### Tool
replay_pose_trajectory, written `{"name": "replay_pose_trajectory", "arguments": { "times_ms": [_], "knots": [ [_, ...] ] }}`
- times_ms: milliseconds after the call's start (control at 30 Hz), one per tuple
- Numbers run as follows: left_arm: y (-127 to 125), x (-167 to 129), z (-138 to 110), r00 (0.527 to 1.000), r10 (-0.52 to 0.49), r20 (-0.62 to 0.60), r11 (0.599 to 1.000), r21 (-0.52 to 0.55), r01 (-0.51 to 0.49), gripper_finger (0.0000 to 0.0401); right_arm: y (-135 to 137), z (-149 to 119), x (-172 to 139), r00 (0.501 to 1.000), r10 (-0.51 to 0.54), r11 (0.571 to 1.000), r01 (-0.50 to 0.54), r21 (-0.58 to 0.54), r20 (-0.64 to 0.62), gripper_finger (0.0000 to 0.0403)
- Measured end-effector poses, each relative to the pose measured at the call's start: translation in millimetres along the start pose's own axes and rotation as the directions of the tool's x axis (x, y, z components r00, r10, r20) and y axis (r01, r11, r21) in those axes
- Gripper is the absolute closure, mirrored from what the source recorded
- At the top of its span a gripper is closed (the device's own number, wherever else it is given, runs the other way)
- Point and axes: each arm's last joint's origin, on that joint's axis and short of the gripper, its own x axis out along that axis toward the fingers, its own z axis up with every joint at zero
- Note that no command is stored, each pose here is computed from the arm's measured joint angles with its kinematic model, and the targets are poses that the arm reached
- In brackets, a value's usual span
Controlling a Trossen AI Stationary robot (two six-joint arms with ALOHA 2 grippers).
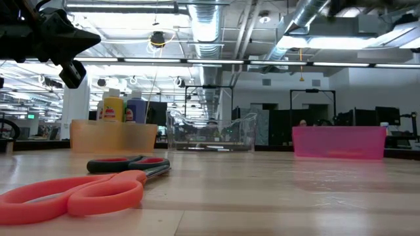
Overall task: Pick & Place Paint Supplies
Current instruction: Put the green scissor into the red bin
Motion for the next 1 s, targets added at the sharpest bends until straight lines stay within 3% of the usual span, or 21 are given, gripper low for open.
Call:
{"name": "replay_pose_trajectory", "arguments": {
  "times_ms": [167, 300, 600, 1000],
  "knots": [
    [0.0, 0.0, 0.0, 1.0, 0.0, 0.0, 1.0, 0.0, 0.0, 0.0395, -27.5, -26.6, 42.5, 0.962, -0.242, 0.969, 0.246, 0.021, -0.126, 0.0394],
    [0.0, 0.0, 0.0, 1.0, 0.0, 0.0, 1.0, 0.0, 0.0, 0.0395, -39.9, -55.1, 69.3, 0.912, -0.357, 0.931, 0.365, 0.006, -0.201, 0.0394],
    [0.0, 0.0, -0.1, 1.0, 0.0, -0.001, 1.0, 0.0, 0.0, 0.0395, -41.7, -106.6, 127.2, 0.808, -0.488, 0.856, 0.517, 0.0, -0.331, 0.0394],
    [0.0, 0.0, -0.1, 1.0, 0.001, -0.001, 1.0, 0.0, -0.001, 0.0395, -34.5, -135.3, 190.1, 0.649, -0.615, 0.745, 0.665, -0.059, -0.447, 0.038]
  ]
}}
